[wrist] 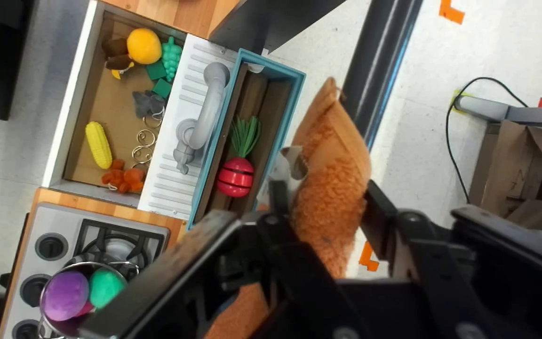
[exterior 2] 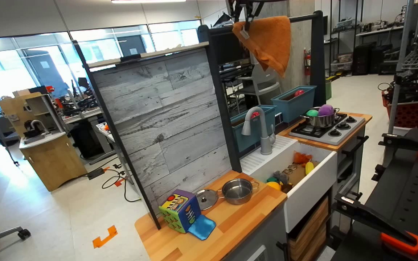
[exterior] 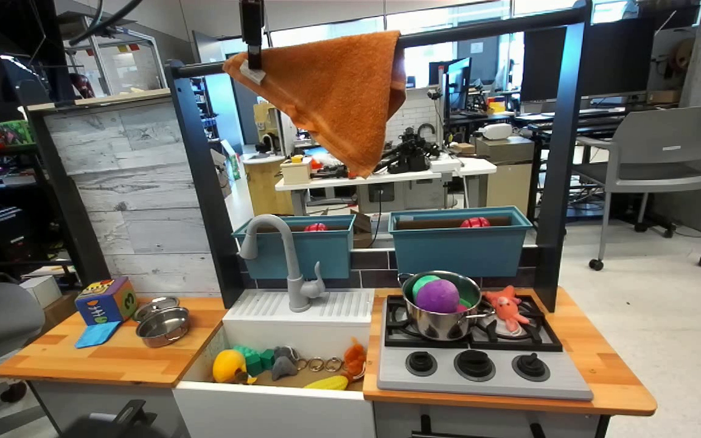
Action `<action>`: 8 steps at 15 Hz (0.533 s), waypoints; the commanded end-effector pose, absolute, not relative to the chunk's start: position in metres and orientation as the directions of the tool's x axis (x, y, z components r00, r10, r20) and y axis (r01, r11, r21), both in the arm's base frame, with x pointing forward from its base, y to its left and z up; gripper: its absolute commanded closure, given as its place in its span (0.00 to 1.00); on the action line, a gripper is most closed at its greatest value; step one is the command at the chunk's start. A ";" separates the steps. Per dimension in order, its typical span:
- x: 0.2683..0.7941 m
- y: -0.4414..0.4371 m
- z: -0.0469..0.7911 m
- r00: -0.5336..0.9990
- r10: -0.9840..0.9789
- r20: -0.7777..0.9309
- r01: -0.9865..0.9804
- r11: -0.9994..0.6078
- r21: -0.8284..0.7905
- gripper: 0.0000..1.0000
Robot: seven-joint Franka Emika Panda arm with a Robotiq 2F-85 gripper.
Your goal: Remove the brown towel from the black railing
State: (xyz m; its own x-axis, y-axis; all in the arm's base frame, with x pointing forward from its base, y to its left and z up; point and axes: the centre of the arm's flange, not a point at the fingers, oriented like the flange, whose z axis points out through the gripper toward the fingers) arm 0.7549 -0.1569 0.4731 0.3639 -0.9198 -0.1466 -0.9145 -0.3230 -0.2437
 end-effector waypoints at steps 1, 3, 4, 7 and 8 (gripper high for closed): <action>0.756 -0.158 0.487 0.391 -0.906 -0.161 -0.908 -0.352 -0.227 0.26; 0.755 -0.158 0.487 0.389 -0.907 -0.163 -0.912 -0.353 -0.209 0.61; 0.755 -0.158 0.487 0.390 -0.906 -0.166 -0.911 -0.355 -0.209 0.57; 0.755 -0.158 0.489 0.393 -0.904 -0.168 -0.910 -0.357 -0.212 0.73; 0.755 -0.157 0.492 0.395 -0.904 -0.163 -0.908 -0.357 -0.220 0.80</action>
State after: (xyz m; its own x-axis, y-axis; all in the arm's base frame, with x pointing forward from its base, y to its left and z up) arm 0.7515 -0.1528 0.4796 0.3797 -0.9116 -0.1577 -0.9117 -0.3397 -0.2311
